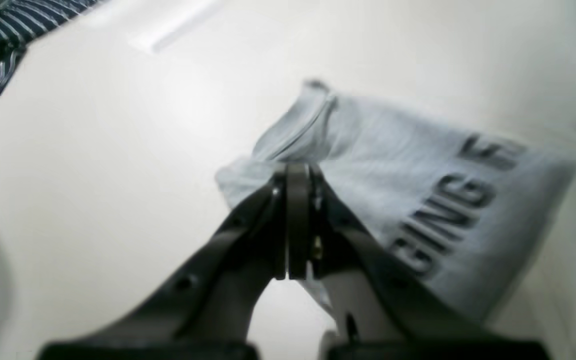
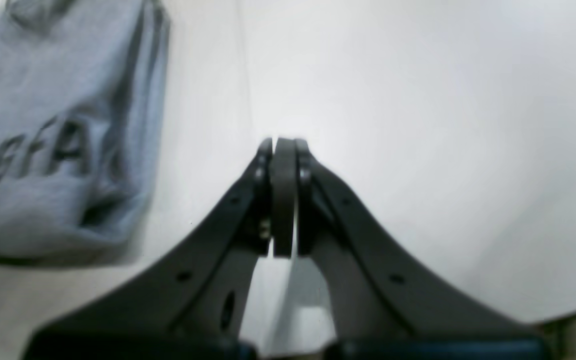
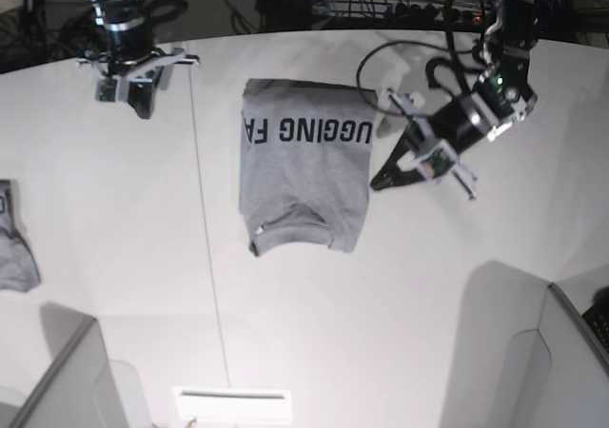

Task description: Fold the T-shirt properly

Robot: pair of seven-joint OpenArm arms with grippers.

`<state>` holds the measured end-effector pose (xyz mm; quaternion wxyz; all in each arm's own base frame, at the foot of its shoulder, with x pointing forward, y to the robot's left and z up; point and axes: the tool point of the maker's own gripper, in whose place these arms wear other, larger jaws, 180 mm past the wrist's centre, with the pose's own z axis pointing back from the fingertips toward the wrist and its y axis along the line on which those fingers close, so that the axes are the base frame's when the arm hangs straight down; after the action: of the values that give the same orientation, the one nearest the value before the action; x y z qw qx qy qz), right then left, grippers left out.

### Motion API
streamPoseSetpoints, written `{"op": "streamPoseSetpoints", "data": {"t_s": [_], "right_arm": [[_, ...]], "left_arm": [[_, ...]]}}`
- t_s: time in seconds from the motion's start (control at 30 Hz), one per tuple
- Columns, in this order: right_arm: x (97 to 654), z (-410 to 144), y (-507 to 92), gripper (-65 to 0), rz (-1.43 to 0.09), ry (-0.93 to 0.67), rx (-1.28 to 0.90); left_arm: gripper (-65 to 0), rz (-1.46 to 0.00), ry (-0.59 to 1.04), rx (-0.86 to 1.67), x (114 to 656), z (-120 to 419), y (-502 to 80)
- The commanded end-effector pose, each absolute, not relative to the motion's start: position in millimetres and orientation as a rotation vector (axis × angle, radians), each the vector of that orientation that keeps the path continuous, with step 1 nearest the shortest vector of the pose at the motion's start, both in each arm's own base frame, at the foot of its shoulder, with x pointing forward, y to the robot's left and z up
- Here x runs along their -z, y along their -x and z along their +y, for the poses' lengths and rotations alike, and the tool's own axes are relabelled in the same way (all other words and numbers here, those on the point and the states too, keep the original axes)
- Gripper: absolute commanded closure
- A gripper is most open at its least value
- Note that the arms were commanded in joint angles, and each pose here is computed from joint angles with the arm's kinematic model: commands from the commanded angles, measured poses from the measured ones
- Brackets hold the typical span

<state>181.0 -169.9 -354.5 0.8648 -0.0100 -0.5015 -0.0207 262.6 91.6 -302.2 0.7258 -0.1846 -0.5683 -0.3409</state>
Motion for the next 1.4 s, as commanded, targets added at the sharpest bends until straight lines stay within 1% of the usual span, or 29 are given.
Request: {"op": "streamPoseSetpoints", "data": {"t_s": [0.0, 0.1, 0.2, 0.27, 0.37, 0.47, 0.53, 0.63, 0.7, 0.87, 1.03, 1.1, 1.27, 1.37], "right_arm": [[346.9, -169.2, -178.7, 0.0, -1.097, 0.05, 0.007], [339.9, -165.7, -165.2, 0.0, -1.17, 0.132, -0.075], [325.8, -159.9, -153.0, 0.0, -1.256, 0.142, -0.114], [319.4, -157.8, -145.0, 0.0, -1.293, 0.137, -0.122], [328.0, -161.0, -125.5, 0.0, -1.269, 0.142, -0.139], [356.5, -190.2, -97.6, 0.0, -1.152, 0.221, -0.146], [371.4, -207.4, -74.6, 0.0, -1.077, 0.263, -0.153], [380.6, -218.3, -36.3, 0.0, -0.982, 0.283, -0.167], [385.0, -219.3, -13.0, 0.0, -0.917, 0.279, -0.173], [420.0, -202.7, 44.3, 0.0, -0.687, 0.213, -0.165], [472.2, -174.5, 105.4, 0.0, -0.402, 0.123, -0.18], [493.7, -169.5, 122.5, 0.0, -0.315, 0.097, -0.217], [541.2, -145.2, 156.0, 0.0, -0.177, 0.007, -0.358], [568.0, -138.7, 166.3, 0.0, -0.113, -0.024, -0.457]], "left_arm": [[0.0, -1.308, 0.431, 0.721, 292.7, 96.1, -258.4], [0.0, -1.343, 0.463, 0.66, 297.0, 107.5, -229.4], [0.0, -1.326, 0.448, 0.659, 313.5, 118.8, -196.6], [0.0, -1.312, 0.467, 0.647, 326.1, 124.0, -173.5], [0.0, -1.299, 0.517, 0.596, 342.6, 131.8, -138.7], [0.0, -1.256, 0.533, 0.534, 358.1, 146.8, -103.2], [0.0, -1.249, 0.479, 0.495, 366.8, 162.2, -88.7], [0.0, -1.202, 0.435, 0.458, 382.2, 183.5, -63.9], [0.0, -1.168, 0.44, 0.418, 391.3, 189.5, -44.7], [0.0, -1.087, 0.429, 0.339, 408.0, 203.9, -6.1], [0.0, -0.931, 0.371, 0.26, 440.9, 229.0, 38.2], [0.0, -0.885, 0.359, 0.233, 454.0, 233.7, 49.2], [0.0, -0.755, 0.392, 0.187, 492.7, 225.7, 74.5], [0.0, -0.603, 0.39, 0.146, 529.7, 214.0, 94.8]]}}
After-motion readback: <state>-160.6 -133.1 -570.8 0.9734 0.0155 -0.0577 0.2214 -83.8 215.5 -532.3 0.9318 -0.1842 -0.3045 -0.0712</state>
